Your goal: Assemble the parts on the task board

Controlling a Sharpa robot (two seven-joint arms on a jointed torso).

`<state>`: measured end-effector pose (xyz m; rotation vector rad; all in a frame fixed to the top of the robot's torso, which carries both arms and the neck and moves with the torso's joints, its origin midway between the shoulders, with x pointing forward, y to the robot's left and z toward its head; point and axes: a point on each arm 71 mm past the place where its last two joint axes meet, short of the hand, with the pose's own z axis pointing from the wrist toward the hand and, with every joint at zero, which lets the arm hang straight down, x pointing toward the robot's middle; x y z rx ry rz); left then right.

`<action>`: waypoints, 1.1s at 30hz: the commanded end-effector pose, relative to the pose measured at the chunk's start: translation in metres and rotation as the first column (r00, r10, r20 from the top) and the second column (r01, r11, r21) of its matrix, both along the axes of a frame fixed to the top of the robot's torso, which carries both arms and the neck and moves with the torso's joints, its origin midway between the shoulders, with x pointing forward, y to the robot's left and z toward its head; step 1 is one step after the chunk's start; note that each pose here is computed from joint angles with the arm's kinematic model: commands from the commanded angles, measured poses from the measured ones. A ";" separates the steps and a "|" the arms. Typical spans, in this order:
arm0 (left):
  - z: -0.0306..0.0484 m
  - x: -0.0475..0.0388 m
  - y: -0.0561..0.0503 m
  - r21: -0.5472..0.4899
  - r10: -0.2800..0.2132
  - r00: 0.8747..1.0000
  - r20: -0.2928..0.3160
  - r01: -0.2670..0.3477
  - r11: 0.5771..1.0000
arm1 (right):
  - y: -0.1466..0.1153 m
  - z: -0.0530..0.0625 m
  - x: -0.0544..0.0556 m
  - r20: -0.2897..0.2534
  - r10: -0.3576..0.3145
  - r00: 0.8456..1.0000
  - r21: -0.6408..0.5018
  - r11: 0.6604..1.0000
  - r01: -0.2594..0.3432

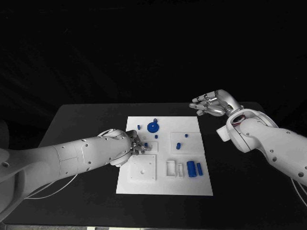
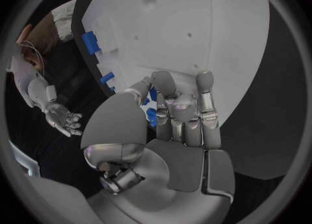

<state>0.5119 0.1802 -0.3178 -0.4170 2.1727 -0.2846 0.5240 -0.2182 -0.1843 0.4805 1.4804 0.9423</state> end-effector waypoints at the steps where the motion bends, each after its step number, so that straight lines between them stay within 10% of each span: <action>1: -0.0031 -0.0035 -0.001 -0.009 -0.014 0.999 -0.033 0.013 1.000 | 0.001 -0.001 -0.001 0.002 0.013 1.000 0.003 1.000 -0.013; 21: 0.0191 -0.0012 0.007 -0.051 -0.030 0.998 -0.057 0.027 0.998 | -0.001 -0.004 -0.001 -0.007 0.007 1.000 0.009 1.000 -0.007; 27: 0.0433 0.0079 0.008 -0.111 -0.031 0.998 -0.055 0.025 0.993 | -0.002 -0.005 -0.001 -0.011 0.002 1.000 0.014 1.000 -0.002; 33: 0.0851 0.0335 0.016 -0.152 -0.048 0.998 -0.044 0.041 0.987 | -0.003 -0.007 0.000 -0.014 -0.002 1.000 0.017 1.000 0.002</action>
